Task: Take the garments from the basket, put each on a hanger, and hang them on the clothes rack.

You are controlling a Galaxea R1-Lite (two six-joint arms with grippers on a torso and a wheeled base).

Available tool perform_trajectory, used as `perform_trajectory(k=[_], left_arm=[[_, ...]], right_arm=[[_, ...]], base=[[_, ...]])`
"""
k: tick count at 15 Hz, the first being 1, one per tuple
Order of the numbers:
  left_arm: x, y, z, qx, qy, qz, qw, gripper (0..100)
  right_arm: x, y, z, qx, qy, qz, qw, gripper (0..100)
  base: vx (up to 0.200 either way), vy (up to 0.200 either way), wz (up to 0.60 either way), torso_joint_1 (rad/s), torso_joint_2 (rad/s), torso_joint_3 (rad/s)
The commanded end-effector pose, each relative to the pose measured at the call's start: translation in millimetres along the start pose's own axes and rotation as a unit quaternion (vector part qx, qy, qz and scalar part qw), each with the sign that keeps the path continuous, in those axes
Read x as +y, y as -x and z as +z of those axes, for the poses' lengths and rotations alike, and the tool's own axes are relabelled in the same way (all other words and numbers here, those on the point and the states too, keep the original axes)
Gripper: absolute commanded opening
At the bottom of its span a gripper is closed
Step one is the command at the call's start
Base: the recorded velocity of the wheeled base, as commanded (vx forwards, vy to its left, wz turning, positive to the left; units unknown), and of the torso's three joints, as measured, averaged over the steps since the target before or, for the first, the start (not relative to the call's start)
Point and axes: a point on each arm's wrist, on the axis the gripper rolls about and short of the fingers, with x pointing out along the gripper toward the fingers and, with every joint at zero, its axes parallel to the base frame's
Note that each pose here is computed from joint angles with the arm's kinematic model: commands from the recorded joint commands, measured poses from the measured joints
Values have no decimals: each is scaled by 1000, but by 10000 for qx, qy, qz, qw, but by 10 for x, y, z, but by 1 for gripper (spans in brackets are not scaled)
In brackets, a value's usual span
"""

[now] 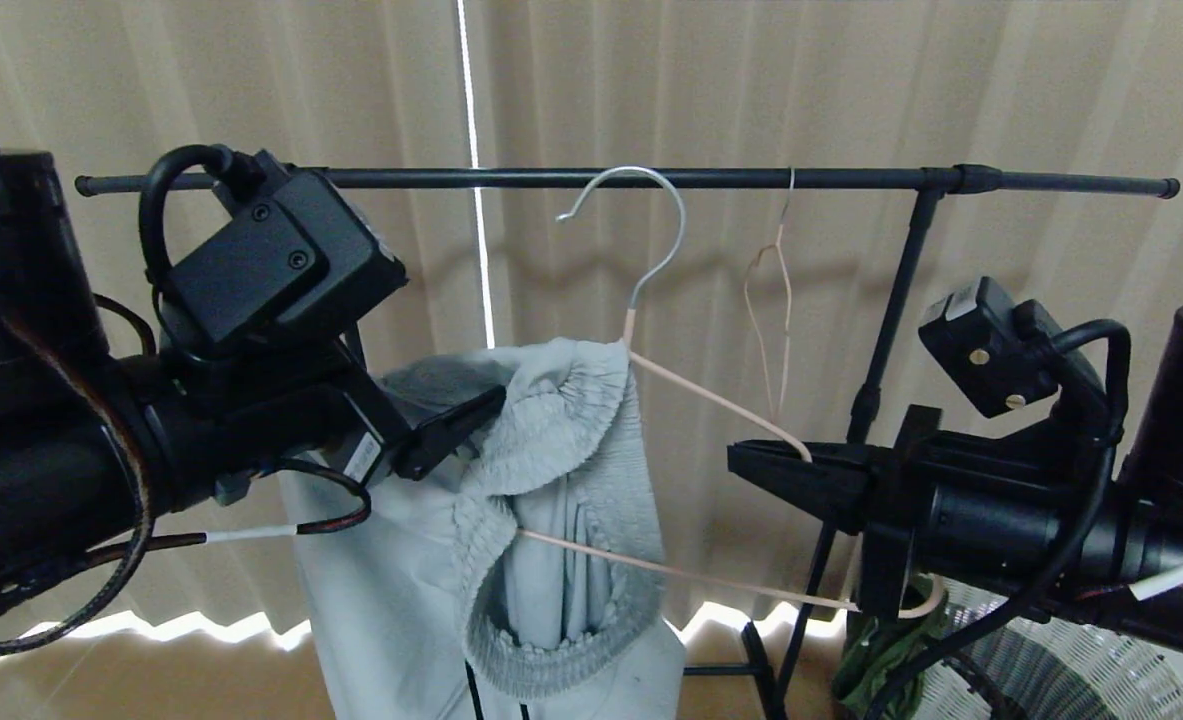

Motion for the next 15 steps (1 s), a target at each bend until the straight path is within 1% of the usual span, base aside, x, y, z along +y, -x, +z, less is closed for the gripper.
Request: perform_trajectory(k=[1,3,5,6,15], left_arm=[[-48,-96,-52,132,-42,-96,9999,100],[-57,-95,-51,128,-53,-113,9998,100],[-55,-87,-50,122,-53,-108,9999,100],[-53,-82,-48,116,-52,-103,9999,0],[-67,-74,-81,173,-38,-117,9998,0]], right_arm=[[60,1,-37,12,34,186,9998,0],[77,6,-40,-41,224,264,9994,0],[82,10,-47,-33,256,294,9992,0],[86,11,-54,-24,256,309,9992,0],[88,35,-52,-40,266,302,9992,0]], base=[[0,0,0,0,0,0],[0,0,0,0,0,0],[0,0,0,0,0,0],[0,0,0,0,0,0],[0,0,0,0,0,0]])
